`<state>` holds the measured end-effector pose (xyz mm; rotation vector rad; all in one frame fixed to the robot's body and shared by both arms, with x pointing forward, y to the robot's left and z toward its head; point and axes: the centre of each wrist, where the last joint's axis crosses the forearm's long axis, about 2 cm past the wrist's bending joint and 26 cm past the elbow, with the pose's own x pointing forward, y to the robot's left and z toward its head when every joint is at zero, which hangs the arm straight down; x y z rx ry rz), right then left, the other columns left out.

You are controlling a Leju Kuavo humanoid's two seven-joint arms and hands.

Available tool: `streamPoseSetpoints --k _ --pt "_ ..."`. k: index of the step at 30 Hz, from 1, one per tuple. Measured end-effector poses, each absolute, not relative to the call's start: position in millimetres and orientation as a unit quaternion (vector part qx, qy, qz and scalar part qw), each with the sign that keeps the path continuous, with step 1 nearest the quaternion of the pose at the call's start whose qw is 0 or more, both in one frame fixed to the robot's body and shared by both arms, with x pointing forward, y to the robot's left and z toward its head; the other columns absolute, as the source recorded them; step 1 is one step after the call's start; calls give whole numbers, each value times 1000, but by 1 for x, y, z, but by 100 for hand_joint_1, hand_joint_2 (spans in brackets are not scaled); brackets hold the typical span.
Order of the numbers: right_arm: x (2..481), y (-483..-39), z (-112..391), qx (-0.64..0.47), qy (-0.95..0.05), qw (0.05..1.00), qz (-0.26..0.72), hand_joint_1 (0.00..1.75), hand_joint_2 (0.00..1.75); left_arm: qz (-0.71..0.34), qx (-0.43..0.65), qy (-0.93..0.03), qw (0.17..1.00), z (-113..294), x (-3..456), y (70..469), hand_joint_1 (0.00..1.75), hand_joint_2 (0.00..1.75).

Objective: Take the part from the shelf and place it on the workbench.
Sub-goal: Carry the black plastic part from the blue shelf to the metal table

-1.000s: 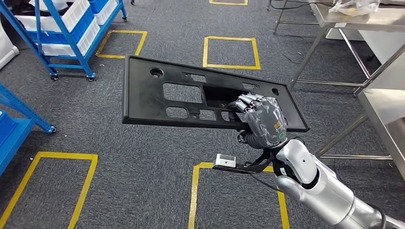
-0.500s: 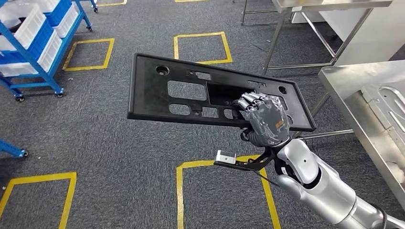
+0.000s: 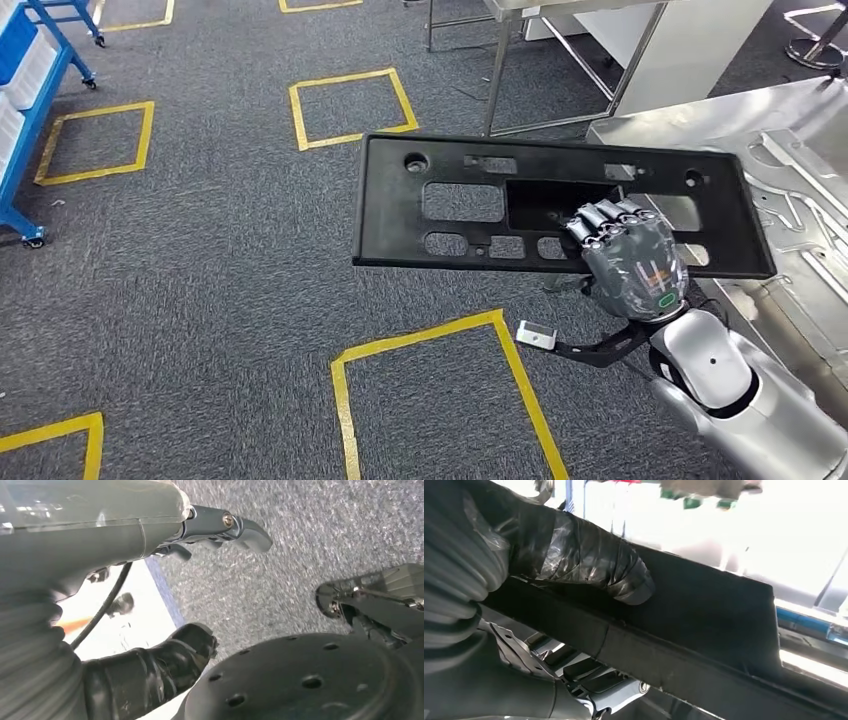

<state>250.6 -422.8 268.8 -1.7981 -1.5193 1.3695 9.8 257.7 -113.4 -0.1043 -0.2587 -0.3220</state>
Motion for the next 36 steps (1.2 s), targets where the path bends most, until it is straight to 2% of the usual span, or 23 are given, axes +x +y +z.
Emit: streamPoseSetpoints --k 14,36 --pt "236 -450 283 -667 -511 222 494 175 175 -151 -55 -136 978 -113 12 257 0 175" --pt "223 -468 291 -681 -490 237 490 175 175 -145 -67 -139 977 -113 10 253 0 175"
